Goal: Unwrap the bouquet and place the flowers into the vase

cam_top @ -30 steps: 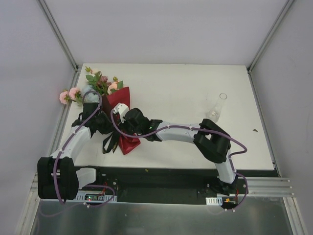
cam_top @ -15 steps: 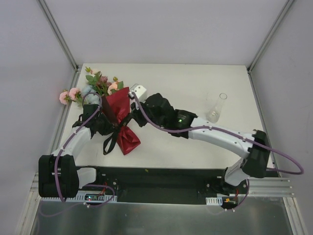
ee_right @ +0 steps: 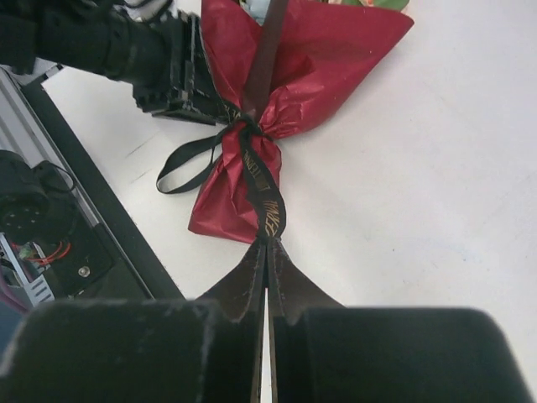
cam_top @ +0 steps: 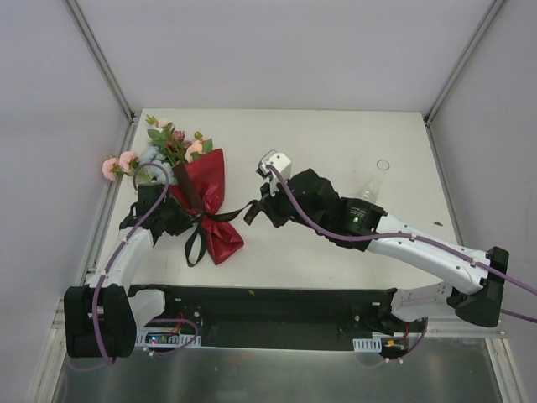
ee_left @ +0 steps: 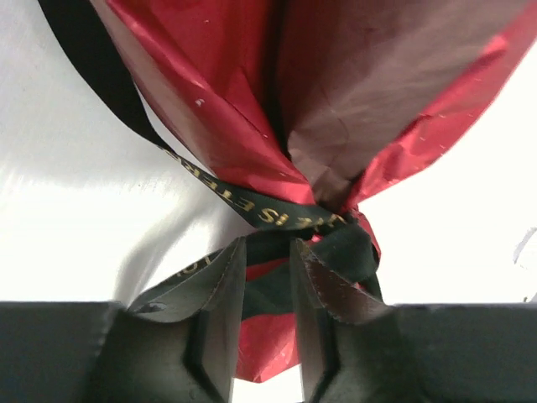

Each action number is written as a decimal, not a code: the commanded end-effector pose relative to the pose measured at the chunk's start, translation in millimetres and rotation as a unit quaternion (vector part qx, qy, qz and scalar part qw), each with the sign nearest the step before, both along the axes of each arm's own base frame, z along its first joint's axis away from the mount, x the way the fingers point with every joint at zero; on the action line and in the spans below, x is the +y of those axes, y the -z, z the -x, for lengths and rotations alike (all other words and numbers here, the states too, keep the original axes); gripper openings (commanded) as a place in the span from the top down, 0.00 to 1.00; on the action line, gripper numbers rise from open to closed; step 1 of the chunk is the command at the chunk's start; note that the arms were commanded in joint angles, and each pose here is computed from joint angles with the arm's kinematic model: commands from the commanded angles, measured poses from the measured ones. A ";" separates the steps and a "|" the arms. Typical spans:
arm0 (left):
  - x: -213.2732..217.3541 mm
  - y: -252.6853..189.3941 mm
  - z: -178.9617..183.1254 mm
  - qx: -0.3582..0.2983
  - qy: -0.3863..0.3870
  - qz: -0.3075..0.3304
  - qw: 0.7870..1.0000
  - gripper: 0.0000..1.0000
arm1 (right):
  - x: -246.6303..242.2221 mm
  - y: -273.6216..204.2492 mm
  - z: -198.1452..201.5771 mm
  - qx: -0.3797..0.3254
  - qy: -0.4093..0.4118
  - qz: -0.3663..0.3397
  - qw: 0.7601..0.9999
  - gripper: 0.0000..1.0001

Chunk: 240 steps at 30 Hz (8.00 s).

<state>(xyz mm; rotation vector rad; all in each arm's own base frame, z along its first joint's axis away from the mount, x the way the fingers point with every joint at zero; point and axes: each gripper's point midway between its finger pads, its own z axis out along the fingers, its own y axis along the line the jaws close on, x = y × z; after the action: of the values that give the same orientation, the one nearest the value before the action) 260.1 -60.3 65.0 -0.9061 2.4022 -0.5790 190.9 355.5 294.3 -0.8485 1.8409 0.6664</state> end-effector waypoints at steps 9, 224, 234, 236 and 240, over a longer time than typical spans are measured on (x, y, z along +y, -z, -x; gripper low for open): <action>24.0 -27.8 -3.8 -0.036 -0.091 0.015 0.995 0.49 | 0.9 34.6 3.8 0.031 0.005 0.029 0.999 0.99; -21.3 -45.5 15.1 -0.102 0.177 0.026 0.979 0.85 | 147.9 241.4 -23.9 0.353 -0.056 -0.003 0.934 0.90; -39.3 -31.6 13.2 -0.047 0.255 -0.066 0.964 0.87 | 142.7 242.0 -26.6 0.355 -0.052 -0.003 0.933 0.90; -37.4 -29.4 12.6 -0.045 0.254 -0.080 0.963 0.88 | 139.4 242.6 -28.3 0.357 -0.048 -0.003 0.933 0.90; -37.3 -25.7 9.3 -0.036 0.258 -0.093 0.961 0.91 | 133.8 247.0 -30.1 0.357 -0.044 0.000 0.933 0.90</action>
<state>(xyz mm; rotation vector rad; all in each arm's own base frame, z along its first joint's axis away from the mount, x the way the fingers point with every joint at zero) 243.7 -104.8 90.7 -0.2021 2.5568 -0.6435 215.5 500.0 55.2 -0.7561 2.4328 1.1769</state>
